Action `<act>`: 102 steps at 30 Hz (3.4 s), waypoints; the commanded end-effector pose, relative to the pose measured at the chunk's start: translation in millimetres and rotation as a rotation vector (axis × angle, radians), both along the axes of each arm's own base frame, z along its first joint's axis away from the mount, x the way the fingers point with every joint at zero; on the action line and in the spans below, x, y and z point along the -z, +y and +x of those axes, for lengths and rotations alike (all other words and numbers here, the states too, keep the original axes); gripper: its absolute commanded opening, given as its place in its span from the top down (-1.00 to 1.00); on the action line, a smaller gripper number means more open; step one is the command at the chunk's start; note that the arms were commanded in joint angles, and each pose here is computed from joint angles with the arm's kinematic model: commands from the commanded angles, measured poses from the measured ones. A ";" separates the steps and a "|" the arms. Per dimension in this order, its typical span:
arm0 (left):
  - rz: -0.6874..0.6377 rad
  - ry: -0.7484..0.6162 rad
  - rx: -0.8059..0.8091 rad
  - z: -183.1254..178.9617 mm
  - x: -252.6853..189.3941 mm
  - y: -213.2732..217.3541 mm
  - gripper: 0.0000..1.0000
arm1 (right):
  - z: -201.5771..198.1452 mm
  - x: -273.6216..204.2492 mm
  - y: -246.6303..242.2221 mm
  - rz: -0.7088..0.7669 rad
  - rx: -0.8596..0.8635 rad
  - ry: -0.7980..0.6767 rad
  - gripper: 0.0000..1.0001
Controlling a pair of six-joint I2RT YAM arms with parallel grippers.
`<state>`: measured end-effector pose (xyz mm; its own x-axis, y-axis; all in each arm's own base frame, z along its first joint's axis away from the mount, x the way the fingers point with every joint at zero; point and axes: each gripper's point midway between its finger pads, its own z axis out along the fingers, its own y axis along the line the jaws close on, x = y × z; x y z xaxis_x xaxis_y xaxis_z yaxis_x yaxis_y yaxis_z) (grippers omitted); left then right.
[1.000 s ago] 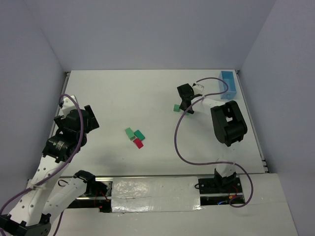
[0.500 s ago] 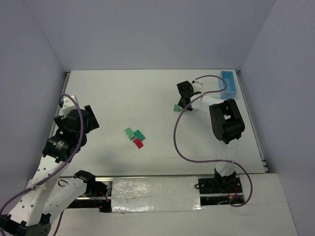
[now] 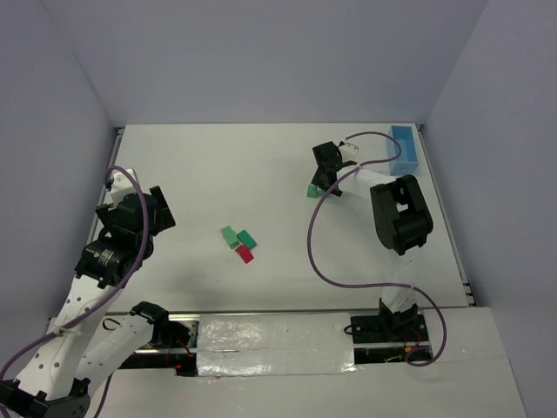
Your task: Build the wood block tower
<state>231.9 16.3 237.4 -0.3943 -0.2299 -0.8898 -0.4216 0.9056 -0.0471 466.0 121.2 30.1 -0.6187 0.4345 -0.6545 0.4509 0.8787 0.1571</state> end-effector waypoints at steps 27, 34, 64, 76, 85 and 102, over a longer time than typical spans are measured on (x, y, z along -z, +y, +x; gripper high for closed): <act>0.000 -0.011 0.020 6.8 -0.9 -3.5 -0.99 | 3.5 -36.1 -3.1 0.012 -0.021 -0.082 -0.07; 0.002 -0.005 0.025 7.6 0.0 -4.4 -0.99 | -0.1 -39.2 -0.7 0.026 -0.037 -0.093 0.03; -0.014 -0.007 0.075 10.0 0.4 -12.6 -0.99 | 0.2 -82.2 5.8 0.072 -0.050 -0.177 -0.99; -0.017 -0.013 0.088 9.9 -0.5 -14.4 -0.99 | -6.6 -43.3 33.0 -0.046 -0.191 0.008 -1.00; -0.016 -0.012 0.090 9.9 -0.4 -14.6 -0.99 | -10.9 -40.0 32.3 -0.088 -0.197 0.026 -1.00; -0.018 -0.013 0.093 9.9 -0.3 -15.1 -0.99 | -10.4 -25.2 34.6 -0.085 -0.228 0.056 -1.00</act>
